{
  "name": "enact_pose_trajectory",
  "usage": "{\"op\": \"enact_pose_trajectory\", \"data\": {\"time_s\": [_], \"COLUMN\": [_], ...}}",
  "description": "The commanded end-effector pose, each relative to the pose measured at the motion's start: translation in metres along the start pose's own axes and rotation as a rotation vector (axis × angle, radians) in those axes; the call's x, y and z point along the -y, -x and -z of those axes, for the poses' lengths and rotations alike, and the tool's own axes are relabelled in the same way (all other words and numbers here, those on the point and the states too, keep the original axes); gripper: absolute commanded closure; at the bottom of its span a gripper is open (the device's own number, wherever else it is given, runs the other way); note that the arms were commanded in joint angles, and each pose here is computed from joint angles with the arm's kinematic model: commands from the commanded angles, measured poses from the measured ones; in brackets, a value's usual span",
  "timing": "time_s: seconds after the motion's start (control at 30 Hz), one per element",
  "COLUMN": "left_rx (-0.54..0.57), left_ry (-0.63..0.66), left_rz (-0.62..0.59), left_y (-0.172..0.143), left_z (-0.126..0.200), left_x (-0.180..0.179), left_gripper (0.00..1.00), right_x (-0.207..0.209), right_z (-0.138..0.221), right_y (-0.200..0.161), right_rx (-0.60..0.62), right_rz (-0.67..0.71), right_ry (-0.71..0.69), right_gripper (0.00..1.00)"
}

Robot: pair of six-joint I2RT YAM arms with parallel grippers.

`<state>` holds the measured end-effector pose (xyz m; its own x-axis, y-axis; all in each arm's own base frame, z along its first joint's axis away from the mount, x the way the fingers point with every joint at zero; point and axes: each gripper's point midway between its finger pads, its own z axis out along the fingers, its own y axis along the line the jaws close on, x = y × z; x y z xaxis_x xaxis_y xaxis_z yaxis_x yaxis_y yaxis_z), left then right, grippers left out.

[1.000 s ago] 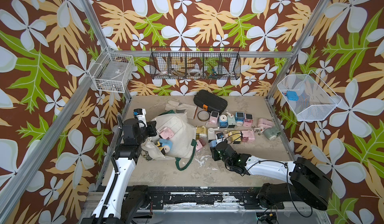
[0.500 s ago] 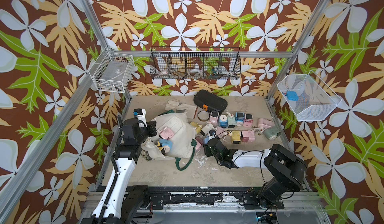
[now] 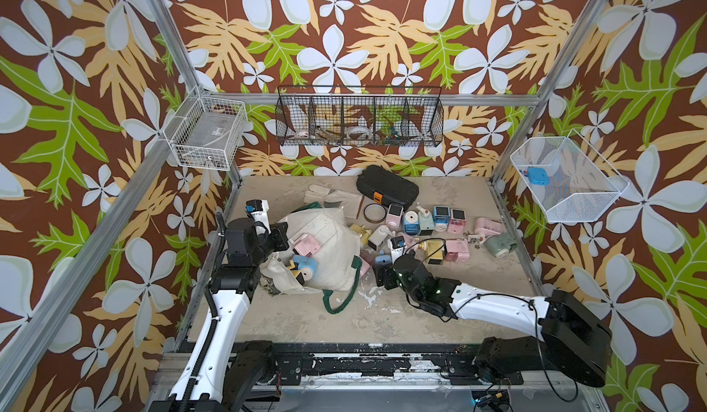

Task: Take out the pencil sharpeners from the tote bags
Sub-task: Place the pencil sharpener at the center of the board, then adjust the canvas bag at the center of the board.

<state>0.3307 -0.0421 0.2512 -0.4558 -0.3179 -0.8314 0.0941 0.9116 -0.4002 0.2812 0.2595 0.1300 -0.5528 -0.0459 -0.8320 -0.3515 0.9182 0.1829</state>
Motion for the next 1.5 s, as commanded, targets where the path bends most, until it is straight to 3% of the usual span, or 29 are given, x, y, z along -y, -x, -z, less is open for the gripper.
{"op": "enact_pose_trajectory", "data": {"time_s": [0.0,0.13,0.27,0.57,0.77,0.97,1.1,1.27,1.47], "left_rx": [0.065,0.062,0.066,0.058,0.056,0.059,0.059,0.065,0.056], "left_ry": [-0.044,-0.048,-0.055,-0.085,-0.095,-0.102,-0.104,-0.094,-0.093], "left_rz": [-0.014,-0.021,-0.044,-0.087,-0.108,-0.132,-0.143,-0.161,-0.228], "left_y": [0.018,0.017,0.018,0.014,0.014,0.012,0.012,0.011,0.011], "left_z": [0.004,0.003,0.006,0.007,0.007,0.009,0.009,0.007,-0.003], "left_x": [0.011,0.011,0.013,0.018,0.020,0.022,0.022,0.020,0.024], "left_gripper": [1.00,1.00,1.00,1.00,1.00,1.00,1.00,1.00,1.00], "right_x": [0.002,-0.022,-0.045,-0.077,-0.081,-0.049,-0.052,-0.081,-0.096], "right_z": [0.018,0.041,0.052,0.024,-0.003,-0.034,-0.054,-0.077,-0.074], "right_y": [0.009,0.025,0.036,0.024,0.030,0.064,0.074,0.067,0.056], "right_rx": [0.028,0.072,0.101,0.051,0.043,0.068,0.057,-0.013,-0.008], "right_rz": [0.038,0.056,0.098,0.204,0.240,0.151,0.217,0.289,0.281], "right_ry": [-0.008,0.124,0.203,0.297,0.230,0.062,0.070,0.177,0.284], "right_gripper": [0.15,0.22,0.22,0.14,0.14,0.27,0.27,0.47,0.90]}}
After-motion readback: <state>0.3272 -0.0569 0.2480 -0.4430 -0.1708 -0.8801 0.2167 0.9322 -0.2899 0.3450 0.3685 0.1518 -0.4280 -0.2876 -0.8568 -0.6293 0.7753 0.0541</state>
